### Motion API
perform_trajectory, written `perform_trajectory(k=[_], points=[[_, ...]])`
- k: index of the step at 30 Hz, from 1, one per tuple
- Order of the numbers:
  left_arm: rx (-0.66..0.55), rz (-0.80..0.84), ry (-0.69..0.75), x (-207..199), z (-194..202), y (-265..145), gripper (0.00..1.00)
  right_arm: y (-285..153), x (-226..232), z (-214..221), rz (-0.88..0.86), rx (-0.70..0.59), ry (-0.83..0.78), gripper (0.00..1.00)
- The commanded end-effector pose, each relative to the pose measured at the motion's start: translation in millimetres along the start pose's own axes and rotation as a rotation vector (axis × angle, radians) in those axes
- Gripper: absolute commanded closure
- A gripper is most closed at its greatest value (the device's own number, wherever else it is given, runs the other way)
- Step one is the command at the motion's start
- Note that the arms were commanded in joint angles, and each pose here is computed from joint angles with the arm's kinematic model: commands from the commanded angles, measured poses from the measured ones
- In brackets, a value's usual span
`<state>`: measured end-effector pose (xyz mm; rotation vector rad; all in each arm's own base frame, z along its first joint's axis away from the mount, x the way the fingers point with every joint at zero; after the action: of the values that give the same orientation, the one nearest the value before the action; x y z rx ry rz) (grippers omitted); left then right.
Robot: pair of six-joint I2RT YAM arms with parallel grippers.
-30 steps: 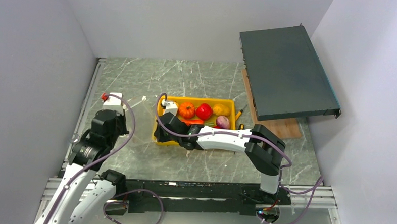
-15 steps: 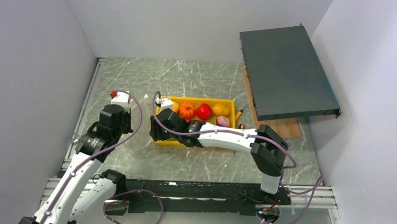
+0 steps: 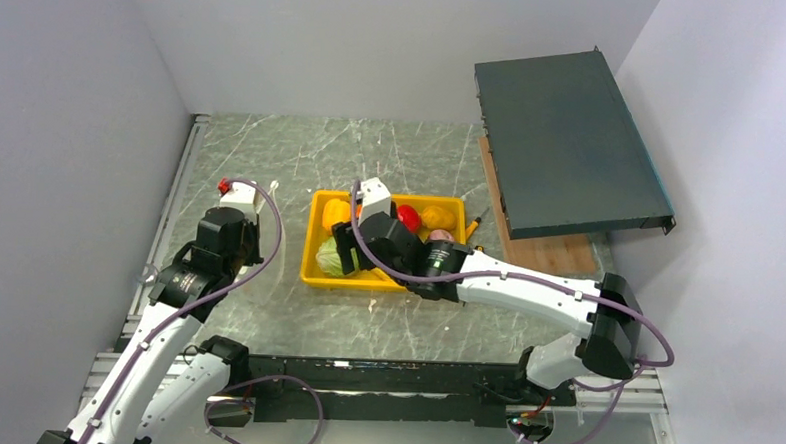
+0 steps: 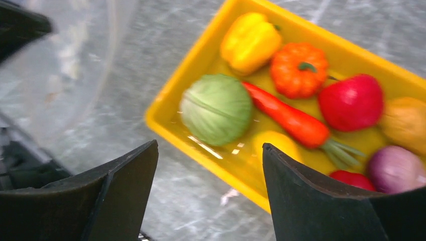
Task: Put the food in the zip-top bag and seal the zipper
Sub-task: Pick up the fake fruit from the bin.
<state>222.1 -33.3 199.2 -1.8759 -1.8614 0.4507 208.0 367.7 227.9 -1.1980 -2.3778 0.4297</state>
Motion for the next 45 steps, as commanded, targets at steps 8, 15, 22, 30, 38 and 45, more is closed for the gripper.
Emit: perform_trajectory(k=[8, 15, 22, 30, 38, 45], points=[[-0.046, 0.020, -0.017, -2.7, -16.7, -4.9, 1.00, -8.7, -102.0, 38.3, 0.447, 0.128, -0.247, 0.14], [-0.047, 0.037, -0.014, -5.4, -16.9, -4.7, 1.00, 1.6, -115.1, 68.1, 0.450, 0.260, -0.325, 0.17], [-0.043, 0.041, -0.017, -6.3, -15.6, -4.3, 1.00, 29.3, -118.1, 83.3, 0.242, 0.337, -0.176, 0.22], [-0.046, 0.064, -0.014, -10.7, -17.6, -1.8, 1.00, 40.3, -121.0, 94.8, 0.186, 0.381, -0.141, 0.27], [0.004, 0.144, 0.000, -22.8, -11.0, -4.3, 1.00, 50.7, -117.0, 111.4, 0.155, 0.435, -0.132, 0.28], [0.002, 0.145, -0.001, -23.7, -5.7, -1.0, 1.00, 62.4, -114.3, 124.2, 0.151, 0.479, -0.121, 0.32]])
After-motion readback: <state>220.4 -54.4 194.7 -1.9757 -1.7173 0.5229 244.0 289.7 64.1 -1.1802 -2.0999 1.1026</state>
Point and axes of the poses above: each gripper's point midway between its finger pads, its own y axis out along the fingers, its own x axis along the line the jaws close on, z = x × y, the point moved 2 cm from there along -y, back along the fingers, and after that the axes turned 4 degrees about y, right-handed, at the moved point
